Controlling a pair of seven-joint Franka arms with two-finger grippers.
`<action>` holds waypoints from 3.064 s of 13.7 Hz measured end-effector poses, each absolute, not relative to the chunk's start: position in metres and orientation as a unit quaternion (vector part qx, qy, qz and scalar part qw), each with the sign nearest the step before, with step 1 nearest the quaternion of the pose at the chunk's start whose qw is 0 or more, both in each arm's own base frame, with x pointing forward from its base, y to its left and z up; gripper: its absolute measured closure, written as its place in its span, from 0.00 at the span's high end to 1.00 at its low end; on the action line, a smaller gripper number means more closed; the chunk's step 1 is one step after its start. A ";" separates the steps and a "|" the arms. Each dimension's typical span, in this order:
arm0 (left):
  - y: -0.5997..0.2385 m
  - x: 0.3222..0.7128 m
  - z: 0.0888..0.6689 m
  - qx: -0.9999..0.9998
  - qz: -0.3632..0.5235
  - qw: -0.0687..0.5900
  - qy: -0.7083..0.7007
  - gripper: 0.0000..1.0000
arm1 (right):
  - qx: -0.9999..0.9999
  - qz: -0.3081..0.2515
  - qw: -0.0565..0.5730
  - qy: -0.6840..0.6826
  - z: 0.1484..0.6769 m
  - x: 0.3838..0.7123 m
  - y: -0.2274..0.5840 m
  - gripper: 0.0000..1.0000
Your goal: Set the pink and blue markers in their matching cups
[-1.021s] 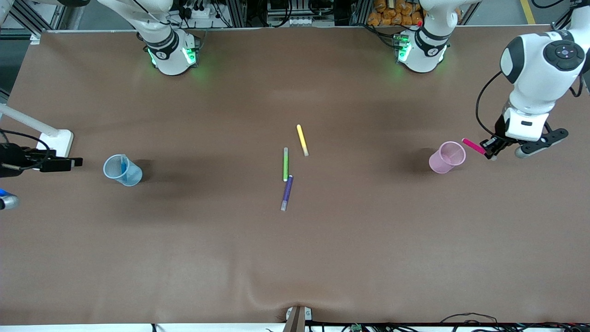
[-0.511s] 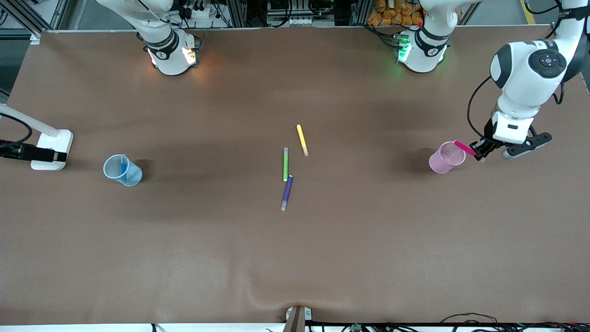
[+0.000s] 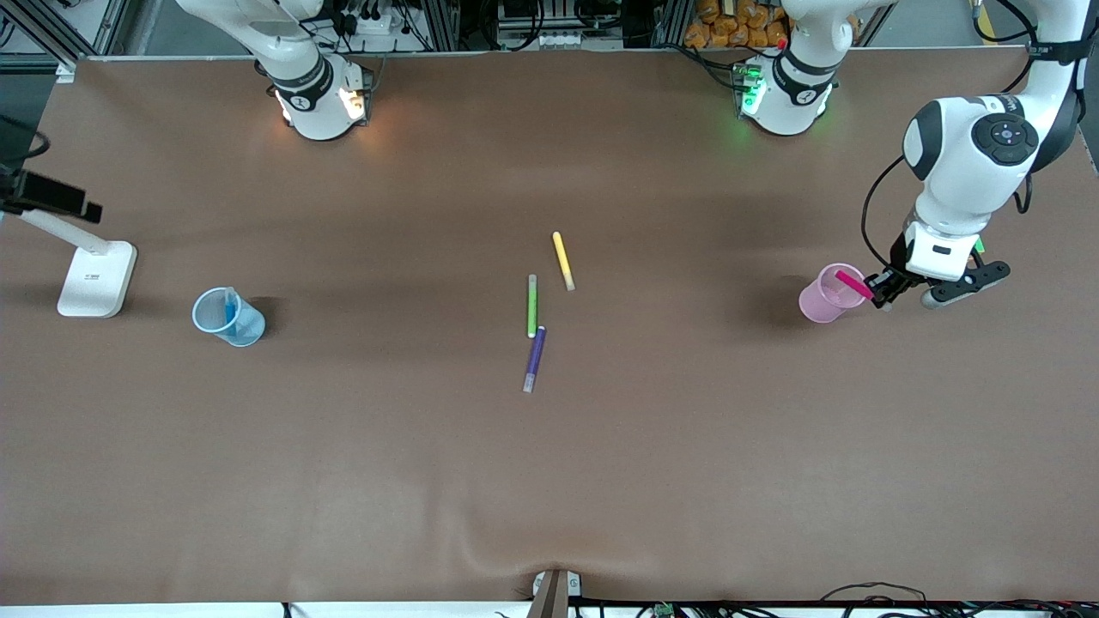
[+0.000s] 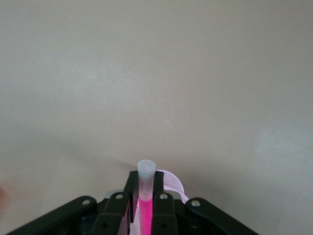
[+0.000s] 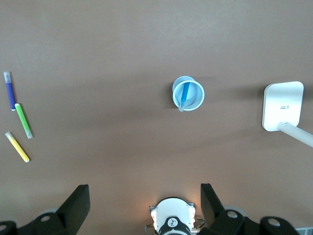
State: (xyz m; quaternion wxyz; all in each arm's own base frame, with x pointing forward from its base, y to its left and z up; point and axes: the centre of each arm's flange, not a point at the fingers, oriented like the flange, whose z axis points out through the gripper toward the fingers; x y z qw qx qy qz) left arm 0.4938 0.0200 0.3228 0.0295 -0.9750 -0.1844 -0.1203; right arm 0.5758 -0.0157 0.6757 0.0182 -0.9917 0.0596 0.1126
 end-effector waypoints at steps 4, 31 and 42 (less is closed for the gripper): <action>0.020 0.494 0.317 -0.976 -0.115 0.029 -0.185 0.15 | -0.992 0.107 0.020 0.067 0.671 0.567 -0.023 1.00; -0.026 0.564 0.489 -0.983 -0.034 0.066 -0.171 1.00 | -0.997 0.040 0.003 0.072 0.669 0.517 -0.029 1.00; -0.059 0.560 0.557 -0.990 -0.003 0.034 -0.140 1.00 | -0.997 0.029 0.000 0.073 0.669 0.520 -0.031 1.00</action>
